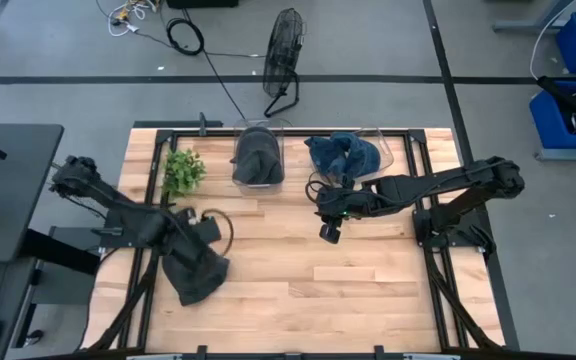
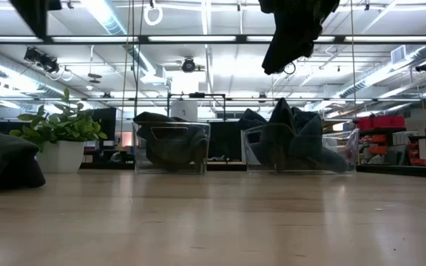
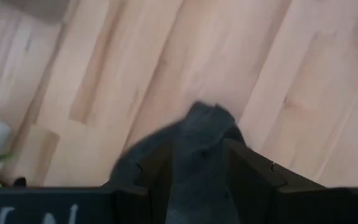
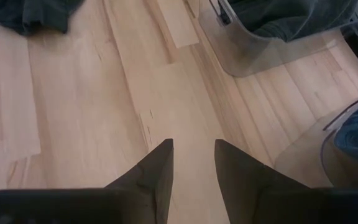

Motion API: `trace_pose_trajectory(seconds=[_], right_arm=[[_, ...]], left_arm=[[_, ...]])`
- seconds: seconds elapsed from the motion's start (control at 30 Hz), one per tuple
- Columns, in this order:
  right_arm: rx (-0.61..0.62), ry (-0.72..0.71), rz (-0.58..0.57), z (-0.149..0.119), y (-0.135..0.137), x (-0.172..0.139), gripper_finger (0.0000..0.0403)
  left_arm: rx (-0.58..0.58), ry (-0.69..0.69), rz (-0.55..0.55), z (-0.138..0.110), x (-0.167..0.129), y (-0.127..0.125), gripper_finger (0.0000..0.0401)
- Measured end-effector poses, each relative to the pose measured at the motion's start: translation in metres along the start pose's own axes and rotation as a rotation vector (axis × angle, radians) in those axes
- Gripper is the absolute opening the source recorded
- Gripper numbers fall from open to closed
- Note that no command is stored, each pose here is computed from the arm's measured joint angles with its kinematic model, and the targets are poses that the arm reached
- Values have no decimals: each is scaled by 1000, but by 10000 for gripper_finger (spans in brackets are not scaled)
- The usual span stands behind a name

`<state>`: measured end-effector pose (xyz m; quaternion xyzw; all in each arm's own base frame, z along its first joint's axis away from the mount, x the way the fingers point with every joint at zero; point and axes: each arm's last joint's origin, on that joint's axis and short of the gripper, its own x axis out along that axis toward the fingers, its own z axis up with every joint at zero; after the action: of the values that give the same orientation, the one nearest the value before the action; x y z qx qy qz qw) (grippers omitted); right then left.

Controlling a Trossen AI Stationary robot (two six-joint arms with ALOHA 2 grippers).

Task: Pick & Place hat
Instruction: Put the black cap into the left transparent bin

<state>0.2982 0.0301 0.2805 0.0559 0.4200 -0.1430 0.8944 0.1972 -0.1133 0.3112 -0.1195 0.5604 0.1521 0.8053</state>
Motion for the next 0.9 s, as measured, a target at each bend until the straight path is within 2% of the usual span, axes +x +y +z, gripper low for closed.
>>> trace_pose_trajectory(seconds=[0.17, 0.3, 0.37, 0.63, 0.77, 0.9], right_arm=[[39, 13, 16, -1, 0, 0, 123], [72, 30, 10, -2, 0, 0, 123], [71, 31, 9, -3, 0, 0, 123], [63, 47, 3, -4, -1, 0, 123], [60, 54, 0, -5, -1, 0, 123], [54, 61, -3, -6, -1, 0, 123]], left_arm=[[5, 68, 60, -11, 17, -22, 147], [-13, 163, 227, -16, 35, -25, 147], [-22, 185, 271, -17, 43, -28, 147], [98, 210, 171, -10, 70, -50, 147], [138, 254, 217, -14, 82, -43, 147], [68, 352, 284, -32, 98, -18, 147]])
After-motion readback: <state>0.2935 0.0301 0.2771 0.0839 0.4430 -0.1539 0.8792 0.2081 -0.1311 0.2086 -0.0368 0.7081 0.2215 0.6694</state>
